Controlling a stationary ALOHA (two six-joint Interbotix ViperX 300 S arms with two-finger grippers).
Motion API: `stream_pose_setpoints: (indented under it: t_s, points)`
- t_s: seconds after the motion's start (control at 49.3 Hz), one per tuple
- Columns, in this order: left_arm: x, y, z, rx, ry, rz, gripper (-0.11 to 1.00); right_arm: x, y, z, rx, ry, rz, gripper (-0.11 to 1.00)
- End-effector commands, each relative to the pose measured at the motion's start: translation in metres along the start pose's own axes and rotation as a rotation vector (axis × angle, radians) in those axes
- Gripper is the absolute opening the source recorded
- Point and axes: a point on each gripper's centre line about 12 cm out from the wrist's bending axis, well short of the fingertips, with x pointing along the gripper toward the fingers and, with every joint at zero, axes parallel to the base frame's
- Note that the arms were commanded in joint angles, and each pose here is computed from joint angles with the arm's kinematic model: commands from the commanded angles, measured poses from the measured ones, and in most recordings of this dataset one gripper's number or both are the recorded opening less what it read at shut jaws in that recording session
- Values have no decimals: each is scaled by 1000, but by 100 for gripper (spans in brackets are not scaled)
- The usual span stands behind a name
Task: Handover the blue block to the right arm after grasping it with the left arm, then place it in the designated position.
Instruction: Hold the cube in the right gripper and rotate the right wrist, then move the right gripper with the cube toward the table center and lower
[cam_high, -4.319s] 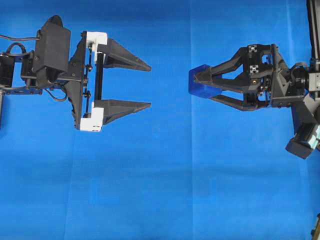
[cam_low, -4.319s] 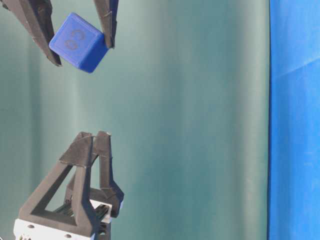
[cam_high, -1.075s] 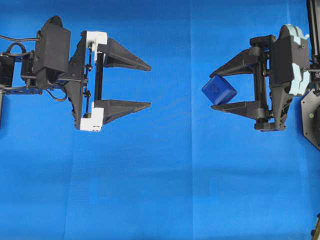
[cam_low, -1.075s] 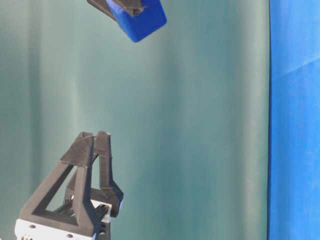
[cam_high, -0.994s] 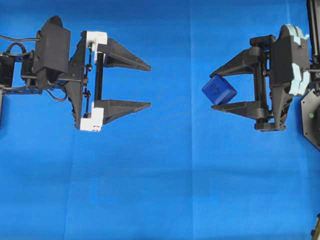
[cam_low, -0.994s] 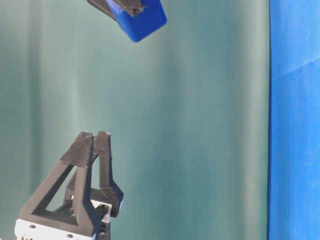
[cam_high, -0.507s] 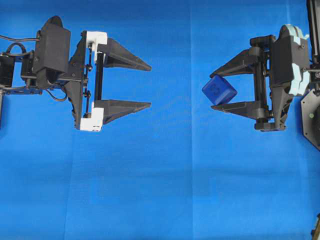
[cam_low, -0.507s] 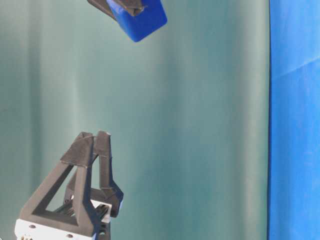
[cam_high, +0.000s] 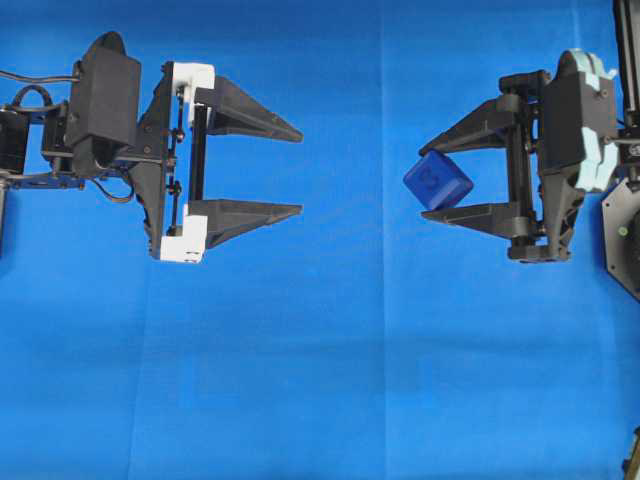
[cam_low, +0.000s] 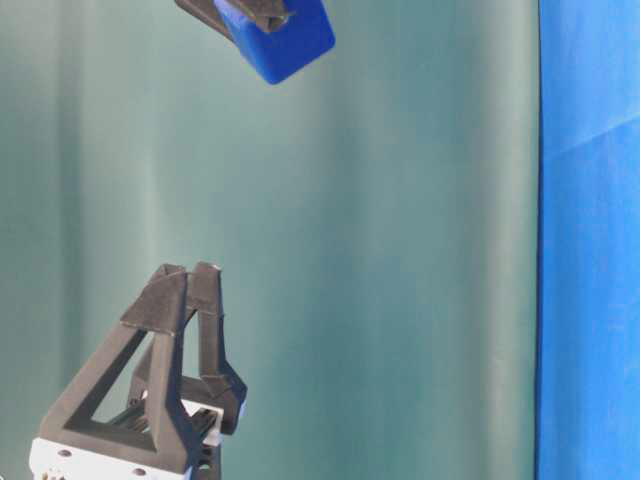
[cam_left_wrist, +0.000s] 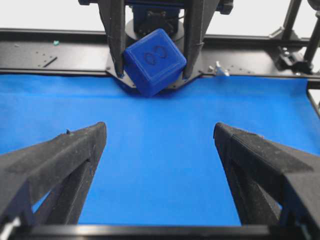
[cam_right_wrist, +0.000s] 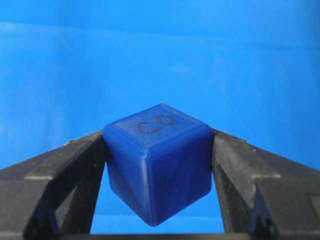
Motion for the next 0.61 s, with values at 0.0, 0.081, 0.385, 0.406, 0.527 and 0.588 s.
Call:
stream_pose_setpoints:
  t_s: [0.0,0.081,0.385,0.406,0.527,0.588]
  points:
    - [-3,0,15,2,-43,-1,93,2,1,9,2,-21,4,54]
    - [-3,0,15,2,-43,-1,93,10,1,6,1,-13,4,54]
    - [-3,0,14,3,-41,0,93,58,1,-12,-1,23,8,54]
    - [-3,0,14,2,-41,1,93,62,1,-13,0,25,9,54]
    - [-3,0,14,3,-41,-1,93,82,0,-23,1,37,12,54]
    - [-3,0,14,3,-40,-1,93,93,0,-29,1,43,13,54]
